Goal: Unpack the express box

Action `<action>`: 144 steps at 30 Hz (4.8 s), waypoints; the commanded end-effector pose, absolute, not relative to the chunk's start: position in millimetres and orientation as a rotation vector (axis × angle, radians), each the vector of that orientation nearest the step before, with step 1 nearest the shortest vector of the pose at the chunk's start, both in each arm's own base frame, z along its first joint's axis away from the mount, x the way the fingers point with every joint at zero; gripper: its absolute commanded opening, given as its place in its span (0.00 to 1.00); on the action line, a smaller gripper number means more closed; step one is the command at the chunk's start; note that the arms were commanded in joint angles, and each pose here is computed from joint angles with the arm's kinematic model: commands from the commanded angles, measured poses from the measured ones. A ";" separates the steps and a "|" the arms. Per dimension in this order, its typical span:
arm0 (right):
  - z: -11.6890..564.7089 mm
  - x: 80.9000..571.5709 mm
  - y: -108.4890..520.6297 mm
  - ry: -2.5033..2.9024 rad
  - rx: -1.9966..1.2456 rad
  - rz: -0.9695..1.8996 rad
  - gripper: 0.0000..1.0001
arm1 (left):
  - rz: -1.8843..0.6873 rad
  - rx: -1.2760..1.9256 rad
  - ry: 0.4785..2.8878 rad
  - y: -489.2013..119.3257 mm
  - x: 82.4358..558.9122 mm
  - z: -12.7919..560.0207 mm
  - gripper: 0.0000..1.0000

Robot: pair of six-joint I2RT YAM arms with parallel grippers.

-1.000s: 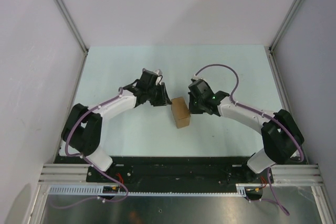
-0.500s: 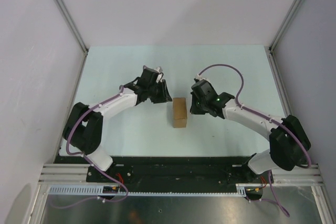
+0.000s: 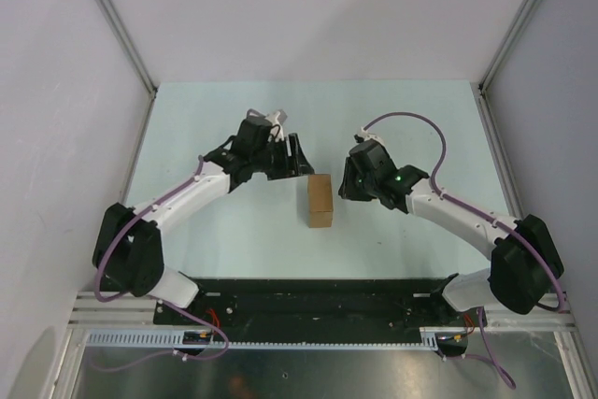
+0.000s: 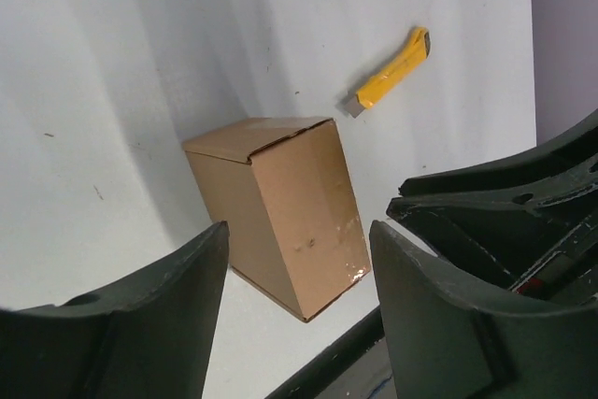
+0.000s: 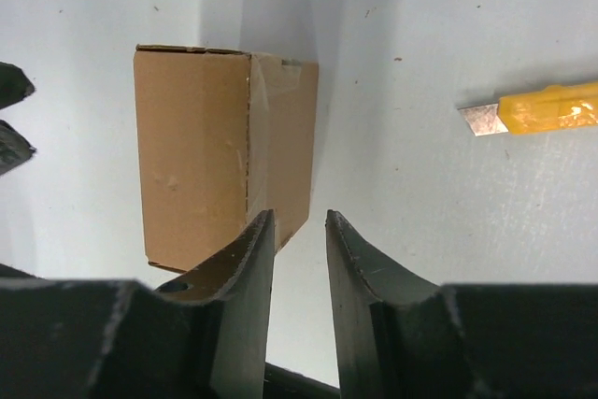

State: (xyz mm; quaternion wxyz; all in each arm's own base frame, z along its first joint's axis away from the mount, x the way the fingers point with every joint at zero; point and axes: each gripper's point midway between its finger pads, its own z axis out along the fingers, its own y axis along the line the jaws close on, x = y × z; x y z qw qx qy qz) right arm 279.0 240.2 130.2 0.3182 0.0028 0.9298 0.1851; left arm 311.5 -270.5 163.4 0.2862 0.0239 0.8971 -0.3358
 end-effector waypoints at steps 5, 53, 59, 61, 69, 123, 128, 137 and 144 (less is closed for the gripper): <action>134.5 287.2 247.5 2.422 0.001 0.580 0.34 | -1.019 0.151 2.499 -290.5 291.4 140.8 0.66; 136.8 283.8 317.6 2.312 -0.315 0.734 0.22 | -0.303 -0.086 2.614 -159.1 280.9 84.0 0.29; 131.2 293.6 340.8 2.291 -0.351 0.717 0.22 | -0.512 -0.134 2.612 -180.1 269.7 94.5 0.45; 123.9 296.6 348.6 2.302 -0.360 0.708 0.23 | -0.582 -0.138 2.594 -188.2 269.1 97.0 0.48; 100.6 299.7 355.5 2.364 -0.396 0.600 0.26 | -0.744 -0.134 2.582 -207.0 263.8 88.1 0.49; 74.1 285.6 366.0 2.354 -0.593 0.293 0.50 | -0.745 -0.077 2.504 -195.5 280.3 99.7 0.32; 59.9 280.5 362.3 2.376 -0.624 0.226 0.57 | -0.729 -0.093 2.502 -191.5 281.3 98.3 0.32; 42.3 275.3 354.2 2.422 -0.637 0.168 0.54 | -0.712 -0.134 2.559 -189.3 279.2 80.5 0.30; 32.2 272.7 352.6 2.448 -0.648 0.157 0.44 | -0.738 -0.125 2.571 -193.8 278.8 78.9 0.31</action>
